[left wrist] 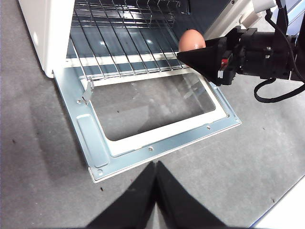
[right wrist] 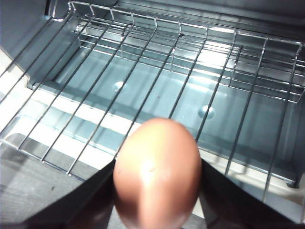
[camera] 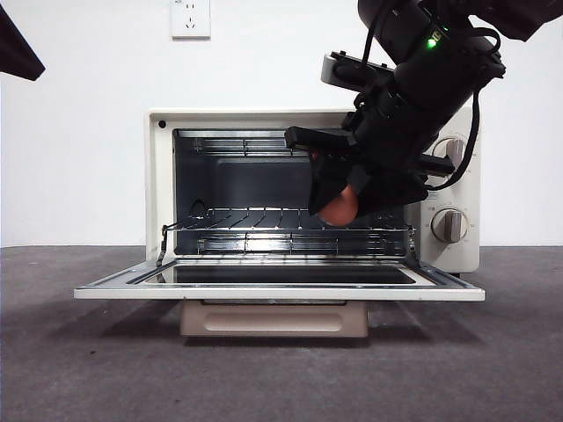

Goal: Eggoven

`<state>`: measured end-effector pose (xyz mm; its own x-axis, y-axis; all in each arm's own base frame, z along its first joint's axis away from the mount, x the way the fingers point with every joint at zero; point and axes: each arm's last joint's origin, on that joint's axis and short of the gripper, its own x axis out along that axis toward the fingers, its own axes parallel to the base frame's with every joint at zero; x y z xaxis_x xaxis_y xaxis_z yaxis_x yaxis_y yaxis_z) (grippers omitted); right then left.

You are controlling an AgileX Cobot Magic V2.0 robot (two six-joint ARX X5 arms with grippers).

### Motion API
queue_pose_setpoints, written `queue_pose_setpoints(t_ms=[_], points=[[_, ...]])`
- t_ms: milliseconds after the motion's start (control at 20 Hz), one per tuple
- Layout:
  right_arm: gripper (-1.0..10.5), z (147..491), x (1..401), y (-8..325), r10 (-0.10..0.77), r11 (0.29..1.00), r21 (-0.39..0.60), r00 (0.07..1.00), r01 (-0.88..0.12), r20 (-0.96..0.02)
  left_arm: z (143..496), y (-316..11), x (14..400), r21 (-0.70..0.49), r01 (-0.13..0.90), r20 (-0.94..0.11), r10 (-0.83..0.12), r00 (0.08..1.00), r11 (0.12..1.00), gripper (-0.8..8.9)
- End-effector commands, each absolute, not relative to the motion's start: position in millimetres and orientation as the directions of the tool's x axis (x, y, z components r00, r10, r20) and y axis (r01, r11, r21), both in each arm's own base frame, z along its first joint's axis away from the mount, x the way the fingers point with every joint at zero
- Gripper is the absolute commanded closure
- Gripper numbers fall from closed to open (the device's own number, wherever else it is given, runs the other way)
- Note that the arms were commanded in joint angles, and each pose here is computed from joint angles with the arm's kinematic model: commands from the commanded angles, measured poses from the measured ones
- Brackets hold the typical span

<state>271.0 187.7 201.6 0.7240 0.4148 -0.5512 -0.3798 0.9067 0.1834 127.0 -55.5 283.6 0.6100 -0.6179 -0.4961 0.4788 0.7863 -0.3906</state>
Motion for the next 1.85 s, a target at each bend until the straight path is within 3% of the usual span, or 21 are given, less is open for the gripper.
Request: queue_pose_setpoints(t_ms=[50,550,900,1200,1650,1850], points=[[6.5,199.8,272.9,191.4,0.418,0.907,0.208,0.723,-0.366,-0.55,286.6,-56.2,127.8,-0.393,0.485,-0.486,-0.624,0.611,0.781,8.07],[6.3,206.5,268.7,193.6,0.435,0.899,0.216,0.727,-0.38,-0.532,286.5,-56.2,128.0,-0.393,0.485,-0.487,-0.624,0.611,0.781,8.07],[6.3,233.8,254.8,186.6,0.445,0.895,0.22,0.749,-0.388,-0.491,286.3,-56.4,128.6,-0.392,0.485,-0.488,-0.624,0.61,0.782,8.07],[6.3,278.6,226.6,167.6,0.462,0.887,0.226,0.785,-0.403,-0.412,280.2,-61.7,147.1,-0.391,0.476,-0.504,-0.616,0.606,0.788,8.07],[6.3,339.8,140.1,108.2,0.503,0.864,0.202,0.797,-0.461,-0.333,205.2,-56.7,221.9,-0.411,0.303,-0.66,-0.51,0.551,0.86,8.07],[6.3,353.6,114.8,88.0,0.519,0.853,0.217,0.816,-0.475,-0.256,176.8,-61.4,245.9,-0.44,0.3,-0.669,-0.532,0.519,0.846,8.07]])
